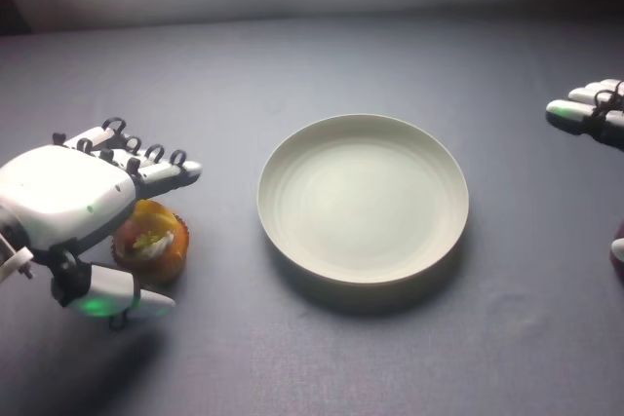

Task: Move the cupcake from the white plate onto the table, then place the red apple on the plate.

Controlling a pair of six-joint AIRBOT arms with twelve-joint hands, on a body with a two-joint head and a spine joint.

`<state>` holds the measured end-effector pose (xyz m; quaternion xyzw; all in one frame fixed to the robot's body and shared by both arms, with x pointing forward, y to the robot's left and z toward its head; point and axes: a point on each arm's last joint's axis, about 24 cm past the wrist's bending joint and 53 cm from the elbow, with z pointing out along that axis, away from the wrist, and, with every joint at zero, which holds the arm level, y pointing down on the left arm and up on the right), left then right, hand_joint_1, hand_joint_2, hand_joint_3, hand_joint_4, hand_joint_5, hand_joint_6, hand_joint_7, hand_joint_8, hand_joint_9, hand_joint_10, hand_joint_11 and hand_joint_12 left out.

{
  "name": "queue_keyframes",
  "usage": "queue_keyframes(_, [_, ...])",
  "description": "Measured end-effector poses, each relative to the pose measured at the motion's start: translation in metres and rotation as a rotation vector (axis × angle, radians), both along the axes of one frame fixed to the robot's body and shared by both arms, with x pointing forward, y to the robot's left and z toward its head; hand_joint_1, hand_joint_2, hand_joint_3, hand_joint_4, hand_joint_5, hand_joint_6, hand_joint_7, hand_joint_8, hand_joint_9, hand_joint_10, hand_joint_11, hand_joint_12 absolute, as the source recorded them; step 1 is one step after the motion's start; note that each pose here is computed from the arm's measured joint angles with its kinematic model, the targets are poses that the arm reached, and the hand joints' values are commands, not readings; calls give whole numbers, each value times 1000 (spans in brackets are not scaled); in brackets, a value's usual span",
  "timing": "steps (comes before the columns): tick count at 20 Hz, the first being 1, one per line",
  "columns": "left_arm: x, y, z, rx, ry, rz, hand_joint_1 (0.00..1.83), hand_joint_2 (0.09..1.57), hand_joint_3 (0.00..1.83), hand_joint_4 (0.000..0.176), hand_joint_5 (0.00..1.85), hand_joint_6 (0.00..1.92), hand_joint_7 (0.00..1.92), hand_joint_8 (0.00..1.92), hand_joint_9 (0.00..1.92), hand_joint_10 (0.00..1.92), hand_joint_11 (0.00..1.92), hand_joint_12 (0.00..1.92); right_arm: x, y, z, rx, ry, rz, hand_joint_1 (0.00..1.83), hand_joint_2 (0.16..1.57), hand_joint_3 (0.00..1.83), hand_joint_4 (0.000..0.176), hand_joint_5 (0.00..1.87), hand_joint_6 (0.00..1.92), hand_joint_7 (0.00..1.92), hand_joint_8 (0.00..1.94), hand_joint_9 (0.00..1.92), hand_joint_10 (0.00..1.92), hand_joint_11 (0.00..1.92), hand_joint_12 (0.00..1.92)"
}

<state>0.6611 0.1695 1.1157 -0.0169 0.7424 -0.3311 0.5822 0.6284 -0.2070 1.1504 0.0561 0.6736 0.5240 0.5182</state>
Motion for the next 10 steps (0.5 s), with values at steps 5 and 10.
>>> queue_keyframes(5, [-8,0,10,-19,-32,-4,738,864,4,71,201,5,245,5,241,4,0,652,2,-12,-1,-45,12,-19,850,931,0,176,0,0,35,5,2,0,0,0])
queue_keyframes(10, [-27,-8,26,-47,-81,-39,673,847,0,166,56,0,79,2,77,0,0,401,0,-19,-27,-136,84,-25,985,871,0,176,0,0,30,4,0,0,0,0])
